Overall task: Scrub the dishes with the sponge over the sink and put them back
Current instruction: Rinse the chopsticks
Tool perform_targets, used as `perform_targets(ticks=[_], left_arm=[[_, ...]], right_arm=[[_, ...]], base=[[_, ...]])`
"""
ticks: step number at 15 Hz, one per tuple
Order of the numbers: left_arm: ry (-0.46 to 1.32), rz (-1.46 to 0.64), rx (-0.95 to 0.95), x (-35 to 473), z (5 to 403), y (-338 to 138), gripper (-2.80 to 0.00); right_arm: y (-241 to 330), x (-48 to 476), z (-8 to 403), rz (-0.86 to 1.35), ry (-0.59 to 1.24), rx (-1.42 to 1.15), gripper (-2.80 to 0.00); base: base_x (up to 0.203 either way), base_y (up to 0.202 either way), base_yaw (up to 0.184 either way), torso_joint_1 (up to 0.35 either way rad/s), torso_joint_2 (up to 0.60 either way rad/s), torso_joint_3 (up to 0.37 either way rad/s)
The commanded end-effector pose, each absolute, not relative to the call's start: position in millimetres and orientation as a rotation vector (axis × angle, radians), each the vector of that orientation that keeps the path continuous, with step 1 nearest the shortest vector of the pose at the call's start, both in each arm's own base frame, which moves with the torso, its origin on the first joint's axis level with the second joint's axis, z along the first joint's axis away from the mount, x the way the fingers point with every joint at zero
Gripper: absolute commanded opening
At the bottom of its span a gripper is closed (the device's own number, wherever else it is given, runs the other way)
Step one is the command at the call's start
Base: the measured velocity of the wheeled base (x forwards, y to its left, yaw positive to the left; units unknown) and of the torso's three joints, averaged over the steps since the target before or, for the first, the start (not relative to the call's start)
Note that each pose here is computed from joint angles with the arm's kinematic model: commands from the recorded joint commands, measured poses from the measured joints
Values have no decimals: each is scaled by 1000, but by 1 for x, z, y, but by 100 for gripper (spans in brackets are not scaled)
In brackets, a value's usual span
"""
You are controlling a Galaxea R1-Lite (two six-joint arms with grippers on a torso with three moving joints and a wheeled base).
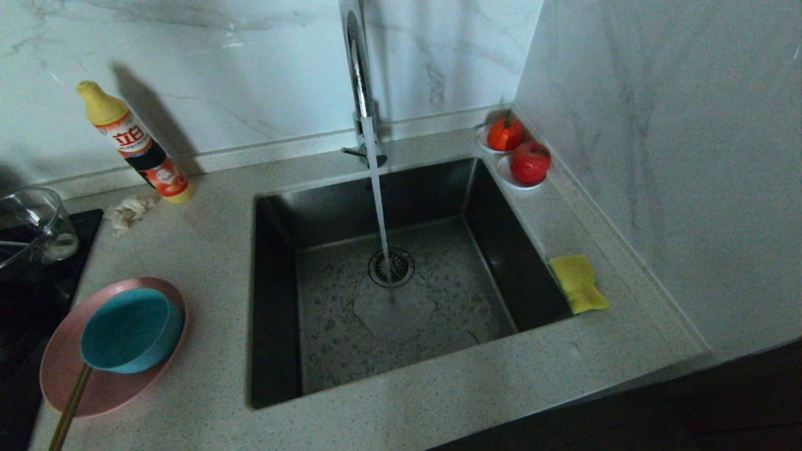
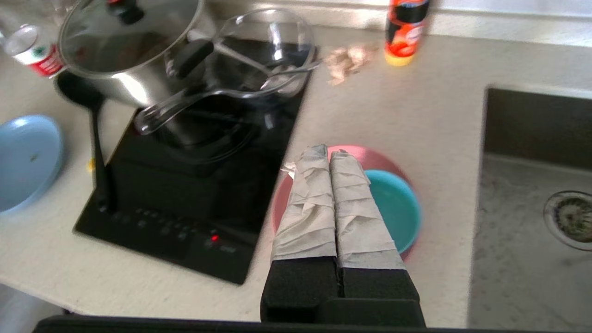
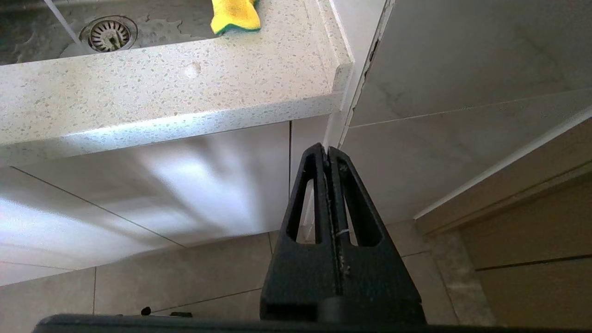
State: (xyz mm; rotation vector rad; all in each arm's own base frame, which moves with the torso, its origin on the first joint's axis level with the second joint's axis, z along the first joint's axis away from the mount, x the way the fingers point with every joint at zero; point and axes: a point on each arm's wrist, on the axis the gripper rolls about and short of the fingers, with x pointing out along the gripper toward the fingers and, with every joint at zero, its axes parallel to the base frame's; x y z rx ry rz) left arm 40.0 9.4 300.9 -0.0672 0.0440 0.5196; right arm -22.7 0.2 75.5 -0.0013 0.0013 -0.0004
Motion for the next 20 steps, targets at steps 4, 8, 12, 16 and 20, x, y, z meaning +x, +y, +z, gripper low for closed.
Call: perform_targets(ticks=[4,8,12,16,20], left_arm=[[123,568,-22,36,291,18,-280],[271,424,-29,38,260,21,-280],[453,396,-95,49,240,28,-280],[687,348,-201,72,201,42,-280],[798,404,-266,98,178,63,-280]], right_arm=[[0,-23,76,0,2,-2,-280],[0,-23,76,0,2,-2,-280],[0,-23,76,0,2,-2,-280],[0,-23,76,0,2,-2,-280],[0,-23,76,0,2,-2,-280]], base=[[0,0,0,0,0,0],[0,0,0,0,0,0],[0,0,0,0,0,0],[0,0,0,0,0,0],[0,0,0,0,0,0]])
